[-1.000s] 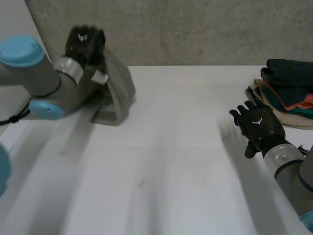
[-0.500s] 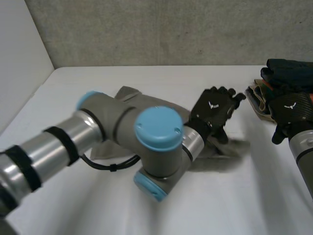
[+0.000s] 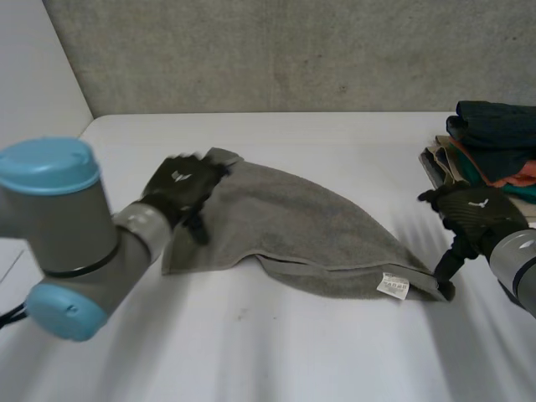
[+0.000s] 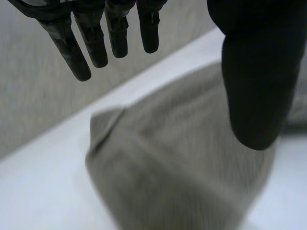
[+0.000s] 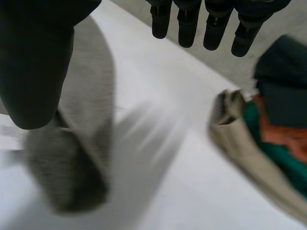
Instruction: Fold the laundry.
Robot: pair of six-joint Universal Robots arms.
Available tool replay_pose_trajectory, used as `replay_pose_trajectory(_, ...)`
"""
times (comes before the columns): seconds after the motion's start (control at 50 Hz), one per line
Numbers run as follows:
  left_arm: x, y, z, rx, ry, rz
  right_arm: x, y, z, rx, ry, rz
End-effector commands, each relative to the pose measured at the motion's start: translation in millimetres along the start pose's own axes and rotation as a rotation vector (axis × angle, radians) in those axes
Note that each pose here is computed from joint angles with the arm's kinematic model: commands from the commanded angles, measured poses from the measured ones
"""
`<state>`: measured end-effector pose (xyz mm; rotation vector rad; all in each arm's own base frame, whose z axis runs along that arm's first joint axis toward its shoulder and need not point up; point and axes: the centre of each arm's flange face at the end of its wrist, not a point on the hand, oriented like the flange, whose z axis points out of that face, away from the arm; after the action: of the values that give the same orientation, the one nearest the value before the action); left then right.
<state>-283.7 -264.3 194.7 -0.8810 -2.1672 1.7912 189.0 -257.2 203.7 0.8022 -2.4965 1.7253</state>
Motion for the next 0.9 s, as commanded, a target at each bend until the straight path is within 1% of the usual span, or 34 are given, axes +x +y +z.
replay_pose_trajectory(0.02, -12.0, 42.2, -1.0, -0.103, 0.006, -0.042, -15.6, 21.9, 26.5, -0.121, -0.141, 0.068)
replay_pose_trajectory(0.16, 3.2, 49.4, 14.3, -0.021, 0.062, -0.036, -16.1, 27.8, 36.0, -0.136, -0.138, 0.055)
replay_pose_trajectory(0.26, 30.4, 52.6, 26.8, 0.006, 0.126, -0.013, -14.8, 33.2, 43.6, -0.134, -0.102, 0.046)
replay_pose_trajectory(0.32, 36.7, 53.0, 32.3, 0.009, 0.14, -0.01, -15.5, 33.5, 45.8, -0.112, -0.079, 0.027)
replay_pose_trajectory(0.46, 56.3, 59.4, 49.4, 0.018, 0.177, 0.007, -23.3, 36.5, 42.0, -0.07, -0.091, -0.069)
replay_pose_trajectory(0.56, 66.0, 59.6, 54.9, 0.024, 0.199, 0.017, -21.7, 23.2, 29.7, -0.008, -0.073, -0.113)
replay_pose_trajectory(0.66, 64.3, 54.7, 62.6, 0.047, 0.173, 0.024, -20.1, 11.4, 18.1, 0.038, -0.063, -0.121)
replay_pose_trajectory(0.72, 59.4, 54.4, 70.9, 0.049, 0.111, 0.035, -18.2, 3.1, 10.1, 0.071, -0.057, -0.134)
replay_pose_trajectory(0.8, 47.9, 49.1, 74.4, 0.045, 0.015, 0.07, -16.0, -7.2, 1.7, 0.11, -0.057, -0.227)
replay_pose_trajectory(0.82, 46.8, 49.0, 73.8, 0.042, 0.004, 0.079, -13.9, -8.5, -0.8, 0.113, -0.052, -0.284)
replay_pose_trajectory(0.9, 39.1, 34.1, 63.7, 0.062, -0.018, 0.115, -15.2, -5.2, -6.8, 0.071, -0.07, -0.42)
